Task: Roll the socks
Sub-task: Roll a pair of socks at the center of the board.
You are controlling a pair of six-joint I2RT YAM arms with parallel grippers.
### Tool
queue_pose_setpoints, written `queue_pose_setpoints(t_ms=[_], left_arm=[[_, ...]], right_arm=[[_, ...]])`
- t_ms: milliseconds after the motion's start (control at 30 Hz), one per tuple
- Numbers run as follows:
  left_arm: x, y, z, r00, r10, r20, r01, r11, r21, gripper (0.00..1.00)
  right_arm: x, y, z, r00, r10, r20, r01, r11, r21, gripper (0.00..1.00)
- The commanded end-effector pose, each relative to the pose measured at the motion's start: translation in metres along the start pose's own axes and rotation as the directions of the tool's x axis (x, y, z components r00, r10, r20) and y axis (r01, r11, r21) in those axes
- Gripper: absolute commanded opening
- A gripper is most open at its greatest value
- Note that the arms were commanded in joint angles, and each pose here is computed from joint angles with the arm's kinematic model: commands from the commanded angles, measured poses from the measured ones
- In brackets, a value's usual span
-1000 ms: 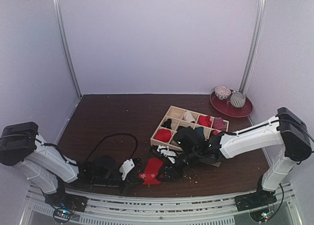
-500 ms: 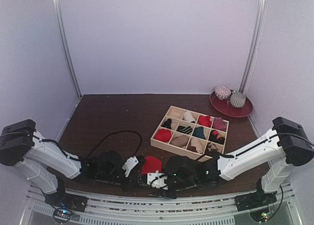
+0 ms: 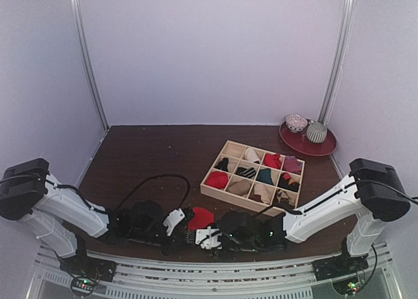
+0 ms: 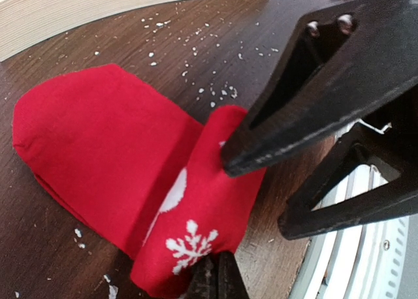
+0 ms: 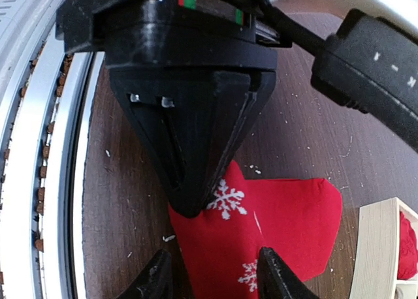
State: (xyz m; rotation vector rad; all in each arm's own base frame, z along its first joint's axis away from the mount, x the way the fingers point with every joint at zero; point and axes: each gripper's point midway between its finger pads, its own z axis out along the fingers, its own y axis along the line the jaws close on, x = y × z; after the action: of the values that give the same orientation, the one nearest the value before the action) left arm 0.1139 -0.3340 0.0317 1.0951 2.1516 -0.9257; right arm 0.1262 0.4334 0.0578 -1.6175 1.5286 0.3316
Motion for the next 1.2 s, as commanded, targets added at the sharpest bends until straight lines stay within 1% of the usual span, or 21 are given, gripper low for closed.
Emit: queue_pose_setpoints(t_ms=[0, 67, 167, 233, 267, 300, 367, 400, 433, 500, 600, 633, 700, 733, 800, 900, 1067, 1167], left_arm=[[0.016, 0.004, 0.001, 0.999, 0.004, -0.049, -0.004, 1.0, 0.003, 0.0], [0.016, 0.003, 0.0, 0.999, 0.004, -0.046, -0.003, 1.0, 0.005, 0.0], [0.013, 0.002, -0.003, 1.0, 0.013, -0.028, -0.012, 1.0, 0.008, 0.0], [0.008, 0.0, -0.005, 1.0, 0.028, -0.008, -0.028, 1.0, 0.014, 0.0], [0.004, 0.0, -0.006, 0.999, 0.038, 0.004, -0.038, 0.999, 0.015, 0.02], [0.0, -0.002, -0.007, 0.998, 0.052, 0.019, -0.053, 0.998, 0.019, 0.14], [-0.011, -0.006, -0.011, 0.994, 0.09, 0.057, -0.092, 0.995, 0.024, 0.29], [-0.017, -0.007, -0.014, 0.99, 0.113, 0.08, -0.116, 0.993, 0.023, 0.35], [-0.023, -0.008, -0.018, 0.985, 0.138, 0.106, -0.14, 0.99, 0.017, 0.4], [-0.036, -0.011, -0.028, 0.965, 0.2, 0.169, -0.203, 0.979, 0.0, 0.46], [-0.052, -0.017, -0.041, 0.916, 0.304, 0.261, -0.309, 0.951, -0.022, 0.57], [-0.055, -0.017, -0.043, 0.901, 0.336, 0.275, -0.339, 0.94, -0.038, 0.58], [-0.057, -0.017, -0.042, 0.878, 0.387, 0.282, -0.387, 0.92, -0.059, 0.58], [-0.059, -0.018, -0.041, 0.866, 0.404, 0.295, -0.403, 0.913, -0.064, 0.59], [-0.059, -0.02, -0.038, 0.852, 0.422, 0.311, -0.426, 0.903, -0.058, 0.59], [-0.049, -0.017, -0.026, 0.853, 0.428, 0.298, -0.436, 0.899, -0.043, 0.59], [-0.026, -0.006, -0.007, 0.877, 0.415, 0.243, -0.419, 0.907, -0.037, 0.58], [-0.015, 0.001, 0.0, 0.893, 0.403, 0.202, -0.404, 0.914, -0.041, 0.53]], right_arm=[[0.021, -0.003, 0.013, 0.997, -0.001, -0.072, 0.002, 1.0, 0.008, 0.45], [0.035, 0.005, 0.018, 0.994, 0.023, -0.104, -0.027, 0.999, -0.039, 0.45], [0.052, 0.016, 0.021, 0.987, 0.054, -0.15, -0.067, 0.994, -0.083, 0.41], [0.059, 0.02, 0.023, 0.983, 0.078, -0.168, -0.095, 0.991, -0.096, 0.33], [0.061, 0.02, 0.024, 0.979, 0.096, -0.177, -0.115, 0.989, -0.097, 0.29], [0.063, 0.019, 0.024, 0.975, 0.122, -0.184, -0.14, 0.986, -0.091, 0.25], [0.067, 0.015, 0.024, 0.964, 0.177, -0.197, -0.198, 0.976, -0.088, 0.19], [0.069, 0.014, 0.023, 0.957, 0.207, -0.203, -0.23, 0.968, -0.098, 0.14], [0.071, 0.014, 0.022, 0.949, 0.237, -0.21, -0.264, 0.958, -0.112, 0.1], [0.071, 0.014, 0.02, 0.926, 0.305, -0.224, -0.344, 0.925, -0.162, 0.06], [0.07, 0.027, 0.017, 0.887, 0.368, -0.279, -0.445, 0.845, -0.297, 0.05], [0.067, 0.036, 0.014, 0.875, 0.38, -0.299, -0.473, 0.799, -0.371, 0.06], [0.067, 0.044, 0.01, 0.849, 0.399, -0.346, -0.521, 0.736, -0.433, 0.06], [0.069, 0.047, 0.009, 0.837, 0.398, -0.374, -0.54, 0.711, -0.45, 0.06], [0.075, 0.049, 0.009, 0.812, 0.402, -0.422, -0.573, 0.685, -0.45, 0.06], [0.087, 0.053, 0.008, 0.788, 0.387, -0.479, -0.598, 0.664, -0.448, 0.06], [0.095, 0.058, 0.002, 0.782, 0.358, -0.51, -0.601, 0.65, -0.466, 0.07], [0.099, 0.058, -0.001, 0.776, 0.354, -0.522, -0.607, 0.644, -0.466, 0.07]])
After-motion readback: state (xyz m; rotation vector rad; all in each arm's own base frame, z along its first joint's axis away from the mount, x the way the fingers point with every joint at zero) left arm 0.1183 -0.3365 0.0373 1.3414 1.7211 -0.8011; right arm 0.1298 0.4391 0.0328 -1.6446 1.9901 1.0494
